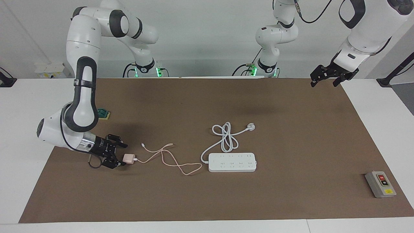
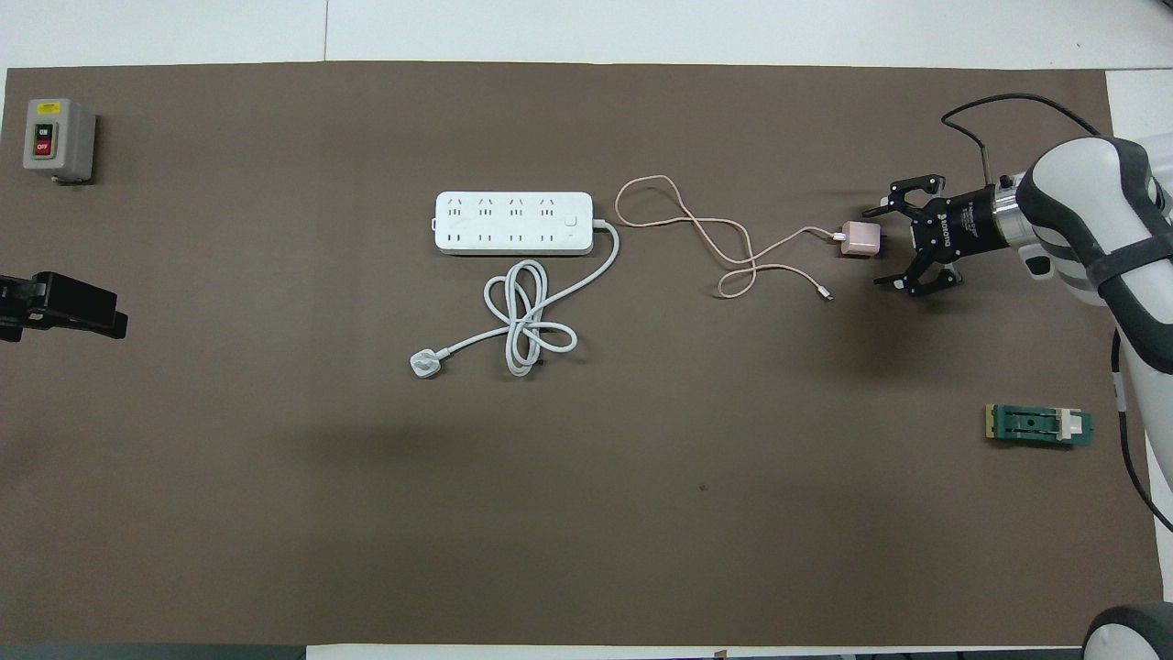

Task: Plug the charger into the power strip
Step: 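Reach the right gripper toward the pink charger, then close the right gripper on the pink charger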

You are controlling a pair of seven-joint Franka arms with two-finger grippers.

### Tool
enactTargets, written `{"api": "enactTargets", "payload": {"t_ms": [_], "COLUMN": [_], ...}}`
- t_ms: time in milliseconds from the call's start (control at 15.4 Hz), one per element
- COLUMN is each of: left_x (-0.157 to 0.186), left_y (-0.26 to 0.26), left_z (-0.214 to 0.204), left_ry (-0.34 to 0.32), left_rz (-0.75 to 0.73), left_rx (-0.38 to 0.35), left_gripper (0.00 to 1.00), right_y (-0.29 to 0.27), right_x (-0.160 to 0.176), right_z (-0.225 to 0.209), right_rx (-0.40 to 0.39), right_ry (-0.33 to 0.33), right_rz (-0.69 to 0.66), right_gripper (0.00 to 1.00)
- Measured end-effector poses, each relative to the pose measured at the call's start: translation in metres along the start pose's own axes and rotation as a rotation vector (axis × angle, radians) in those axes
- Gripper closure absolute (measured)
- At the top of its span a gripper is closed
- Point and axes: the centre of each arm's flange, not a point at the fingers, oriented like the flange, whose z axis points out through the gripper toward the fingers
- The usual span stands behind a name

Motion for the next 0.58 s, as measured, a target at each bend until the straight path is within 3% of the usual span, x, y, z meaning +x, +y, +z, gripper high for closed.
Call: {"api": "enactTargets", "payload": {"t_ms": [585], "left_x": [0.000], "left_y": [0.000], "left_z": [0.000], "left_ry": [0.000], "left_rz": [0.000], "left_rx": [0.000], "left_gripper": [0.00], "right_y": [-0.003], "right_x": [0.000], "right_z": [0.012], "right_rx": [0.001], "right_ry": [0.011], "right_rz": [-0.002], "right_gripper": [0.00]}}
